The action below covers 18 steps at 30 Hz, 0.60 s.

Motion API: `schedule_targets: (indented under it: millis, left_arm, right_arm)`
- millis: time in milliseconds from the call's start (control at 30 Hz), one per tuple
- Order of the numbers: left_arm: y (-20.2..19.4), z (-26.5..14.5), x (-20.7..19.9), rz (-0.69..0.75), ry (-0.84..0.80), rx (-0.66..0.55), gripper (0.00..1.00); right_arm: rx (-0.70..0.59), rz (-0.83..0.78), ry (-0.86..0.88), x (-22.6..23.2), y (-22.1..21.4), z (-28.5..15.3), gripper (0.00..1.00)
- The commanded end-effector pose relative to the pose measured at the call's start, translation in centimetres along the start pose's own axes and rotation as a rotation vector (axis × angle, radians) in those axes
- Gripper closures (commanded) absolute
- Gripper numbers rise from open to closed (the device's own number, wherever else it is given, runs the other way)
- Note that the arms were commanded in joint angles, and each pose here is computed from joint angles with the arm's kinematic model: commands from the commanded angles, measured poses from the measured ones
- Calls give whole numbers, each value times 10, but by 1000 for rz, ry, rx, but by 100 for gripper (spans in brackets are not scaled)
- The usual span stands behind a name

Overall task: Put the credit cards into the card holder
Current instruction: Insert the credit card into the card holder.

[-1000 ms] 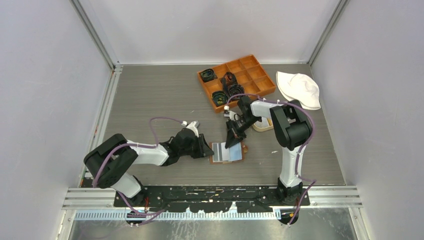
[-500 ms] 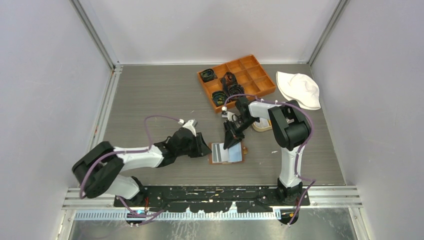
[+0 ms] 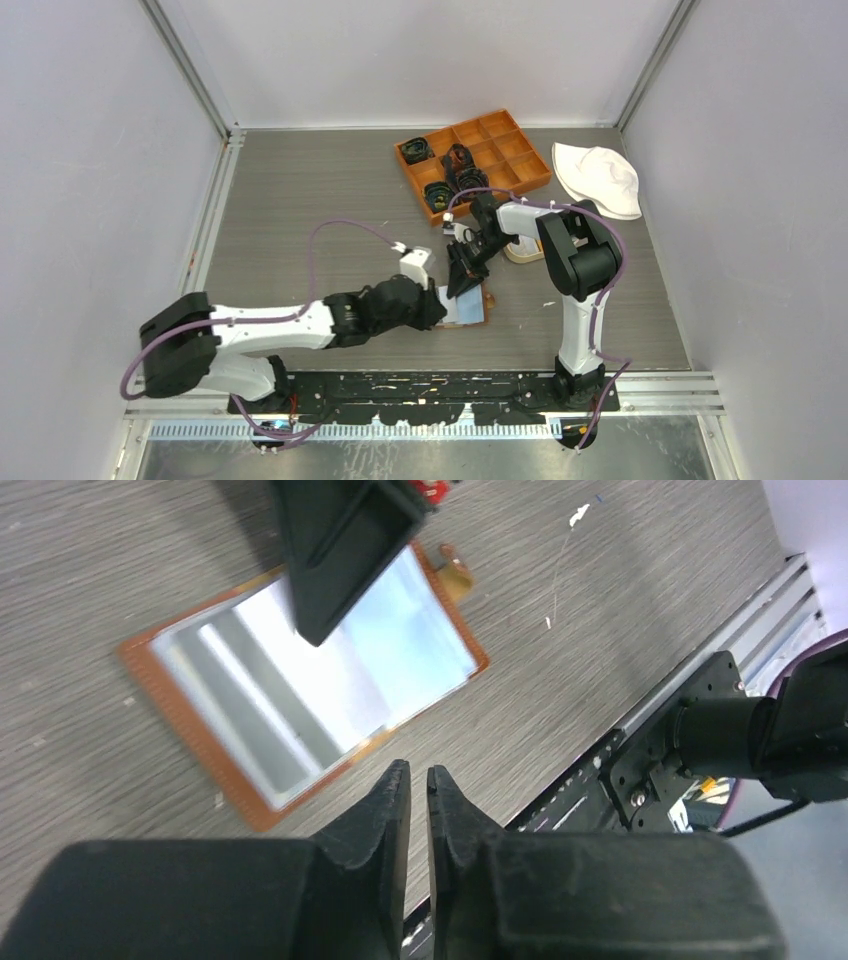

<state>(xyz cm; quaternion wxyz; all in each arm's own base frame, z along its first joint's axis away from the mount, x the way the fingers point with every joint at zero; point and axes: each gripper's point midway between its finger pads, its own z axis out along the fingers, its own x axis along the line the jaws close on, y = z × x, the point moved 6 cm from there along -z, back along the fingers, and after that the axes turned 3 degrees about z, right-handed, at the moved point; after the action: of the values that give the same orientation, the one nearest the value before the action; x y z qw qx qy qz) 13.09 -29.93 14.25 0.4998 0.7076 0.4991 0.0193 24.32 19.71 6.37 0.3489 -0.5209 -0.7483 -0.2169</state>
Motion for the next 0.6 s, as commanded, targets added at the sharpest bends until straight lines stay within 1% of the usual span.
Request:
schedule_targets:
  millis: [0, 100, 267, 300, 567]
  left_arm:
    - [9, 25, -17, 80, 131, -23, 89]
    - [5, 48, -26, 100, 150, 8, 89]
    - [4, 73, -36, 113, 166, 18, 88]
    - [1, 76, -34, 125, 185, 40, 87]
    - [-6, 95, -32, 160, 262, 91, 86]
  right_arm:
    - [-19, -47, -11, 3, 9, -3, 78]
    - [-17, -49, -15, 2, 9, -2, 78]
    - [-15, -47, -19, 2, 10, -2, 78]
    - [-14, -47, -20, 2, 10, -2, 78]
    - [-12, -46, -23, 1, 10, -2, 78]
